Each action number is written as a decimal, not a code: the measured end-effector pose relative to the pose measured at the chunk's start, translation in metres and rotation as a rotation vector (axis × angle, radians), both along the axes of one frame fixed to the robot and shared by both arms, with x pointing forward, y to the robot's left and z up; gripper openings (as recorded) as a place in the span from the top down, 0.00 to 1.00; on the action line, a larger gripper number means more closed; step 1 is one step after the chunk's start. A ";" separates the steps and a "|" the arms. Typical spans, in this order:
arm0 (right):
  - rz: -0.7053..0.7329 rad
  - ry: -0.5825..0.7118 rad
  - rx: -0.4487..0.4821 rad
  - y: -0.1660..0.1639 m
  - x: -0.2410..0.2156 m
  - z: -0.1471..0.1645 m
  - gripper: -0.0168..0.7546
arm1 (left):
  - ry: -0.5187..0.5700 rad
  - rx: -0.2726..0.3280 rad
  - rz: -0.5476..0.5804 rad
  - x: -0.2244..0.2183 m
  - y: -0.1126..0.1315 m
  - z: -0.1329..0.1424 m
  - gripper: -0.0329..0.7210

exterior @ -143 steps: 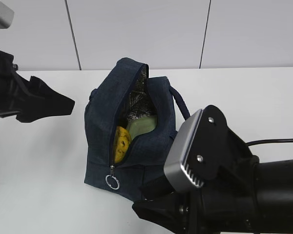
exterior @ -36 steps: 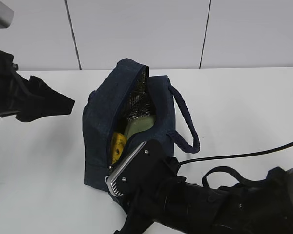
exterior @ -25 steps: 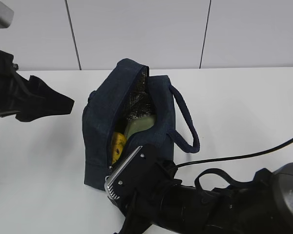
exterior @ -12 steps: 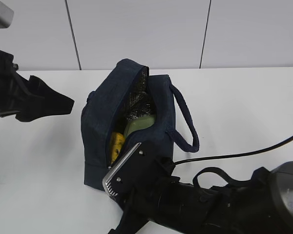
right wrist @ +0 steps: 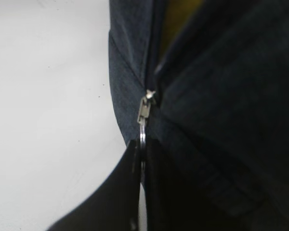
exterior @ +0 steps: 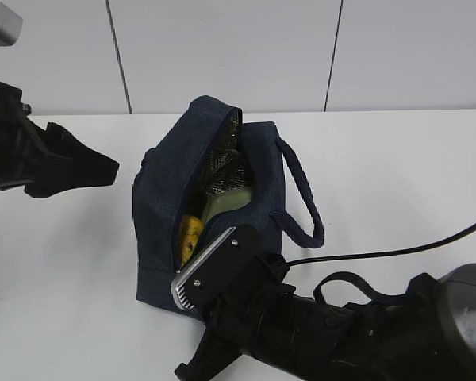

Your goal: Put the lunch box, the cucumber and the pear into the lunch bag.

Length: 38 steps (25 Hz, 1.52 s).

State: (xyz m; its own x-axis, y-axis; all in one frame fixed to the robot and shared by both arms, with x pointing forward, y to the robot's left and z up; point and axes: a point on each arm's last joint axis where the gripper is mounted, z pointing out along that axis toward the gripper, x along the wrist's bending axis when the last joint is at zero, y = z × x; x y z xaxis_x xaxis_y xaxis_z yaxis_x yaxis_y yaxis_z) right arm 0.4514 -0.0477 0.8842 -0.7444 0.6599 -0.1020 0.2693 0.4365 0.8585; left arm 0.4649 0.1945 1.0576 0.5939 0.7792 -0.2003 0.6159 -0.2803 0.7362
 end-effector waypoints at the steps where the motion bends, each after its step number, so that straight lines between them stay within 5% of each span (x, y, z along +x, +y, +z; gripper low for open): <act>1: 0.000 0.000 0.000 0.000 0.000 0.000 0.98 | 0.000 0.000 0.000 0.000 0.000 0.000 0.48; 21: 0.041 0.061 -0.070 -0.004 -0.008 0.010 0.98 | 0.056 0.003 -0.054 -0.006 -0.002 -0.003 0.58; 28: 0.048 0.060 -0.075 -0.004 -0.008 0.009 0.98 | 0.078 -0.096 -0.154 -0.007 -0.014 -0.004 0.59; 38: 0.049 0.062 -0.076 -0.004 -0.008 0.010 0.98 | 0.122 -0.079 -0.150 0.011 -0.019 -0.028 0.57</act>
